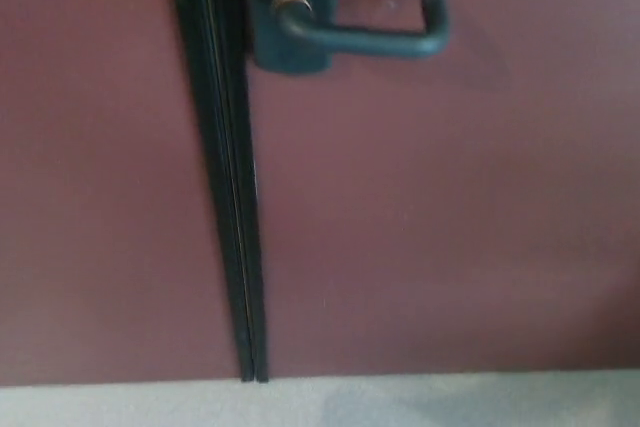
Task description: The robot walks towards the door handle and put its right hand on it and twist the handle
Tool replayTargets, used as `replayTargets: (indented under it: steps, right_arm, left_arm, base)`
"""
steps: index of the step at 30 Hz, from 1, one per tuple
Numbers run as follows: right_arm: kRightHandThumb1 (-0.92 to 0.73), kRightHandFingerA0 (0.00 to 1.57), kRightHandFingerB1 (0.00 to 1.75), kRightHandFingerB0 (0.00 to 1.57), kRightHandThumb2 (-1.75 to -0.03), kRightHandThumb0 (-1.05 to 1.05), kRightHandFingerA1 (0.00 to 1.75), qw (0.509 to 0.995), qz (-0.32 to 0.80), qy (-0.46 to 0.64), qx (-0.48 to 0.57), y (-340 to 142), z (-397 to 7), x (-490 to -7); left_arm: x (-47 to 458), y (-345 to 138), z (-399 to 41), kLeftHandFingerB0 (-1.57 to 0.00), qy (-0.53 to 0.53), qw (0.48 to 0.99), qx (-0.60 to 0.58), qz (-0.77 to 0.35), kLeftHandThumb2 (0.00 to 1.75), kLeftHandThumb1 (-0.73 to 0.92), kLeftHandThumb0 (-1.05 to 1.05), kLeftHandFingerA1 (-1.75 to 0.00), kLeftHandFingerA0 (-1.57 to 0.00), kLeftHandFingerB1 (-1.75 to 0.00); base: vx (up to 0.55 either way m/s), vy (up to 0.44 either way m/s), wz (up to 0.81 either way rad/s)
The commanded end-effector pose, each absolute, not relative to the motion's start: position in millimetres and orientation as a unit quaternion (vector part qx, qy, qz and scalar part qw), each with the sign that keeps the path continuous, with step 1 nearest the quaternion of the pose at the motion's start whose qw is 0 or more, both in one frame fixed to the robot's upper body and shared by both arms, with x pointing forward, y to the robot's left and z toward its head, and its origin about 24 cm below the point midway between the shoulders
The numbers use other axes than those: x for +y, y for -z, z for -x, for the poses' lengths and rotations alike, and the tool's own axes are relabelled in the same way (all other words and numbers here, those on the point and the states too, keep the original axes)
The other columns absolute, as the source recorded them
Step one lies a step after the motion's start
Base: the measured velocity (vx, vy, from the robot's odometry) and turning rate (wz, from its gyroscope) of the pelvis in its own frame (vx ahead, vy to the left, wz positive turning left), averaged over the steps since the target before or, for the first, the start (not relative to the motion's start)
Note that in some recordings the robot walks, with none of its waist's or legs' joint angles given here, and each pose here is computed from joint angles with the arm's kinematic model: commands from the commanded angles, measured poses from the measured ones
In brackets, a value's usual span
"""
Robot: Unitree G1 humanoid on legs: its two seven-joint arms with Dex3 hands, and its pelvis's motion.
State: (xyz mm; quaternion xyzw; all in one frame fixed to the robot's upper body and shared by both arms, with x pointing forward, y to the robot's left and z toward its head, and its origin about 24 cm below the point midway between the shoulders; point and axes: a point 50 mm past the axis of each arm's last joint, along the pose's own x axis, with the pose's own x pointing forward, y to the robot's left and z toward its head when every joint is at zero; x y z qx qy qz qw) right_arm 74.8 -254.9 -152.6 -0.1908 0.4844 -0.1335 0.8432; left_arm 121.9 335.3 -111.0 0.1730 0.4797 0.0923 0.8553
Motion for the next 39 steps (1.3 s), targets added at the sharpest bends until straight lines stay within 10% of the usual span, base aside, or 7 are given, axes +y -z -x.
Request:
replayTargets:
  steps: [1, 39]
  right_arm:
    - [-0.56, 0.67, 0.42, 0.57, -0.56, -0.14, 0.47, 0.839, 0.187, 0.134, 0.493, 153.5, -69.0, -256.4]
    - [-0.61, 0.66, 0.40, 0.57, -0.58, -0.32, 0.45, 0.829, 0.173, 0.118, 0.519, 159.1, -83.2, -239.7]
  left_arm:
    - [333.8, 114.7, -114.3, -0.61, -0.082, 0.847, 0.496, -0.174, 0.57, 0.57, -0.28, -0.57, -0.77, -0.69]
    - [337.2, 110.2, -119.2, -0.62, -0.060, 0.847, 0.487, -0.204, 0.59, 0.60, -0.32, -0.53, -0.74, -0.68]
  base:
    - [0.19, 0.138, -0.01]
    - [0.06, 0.090, 0.00]
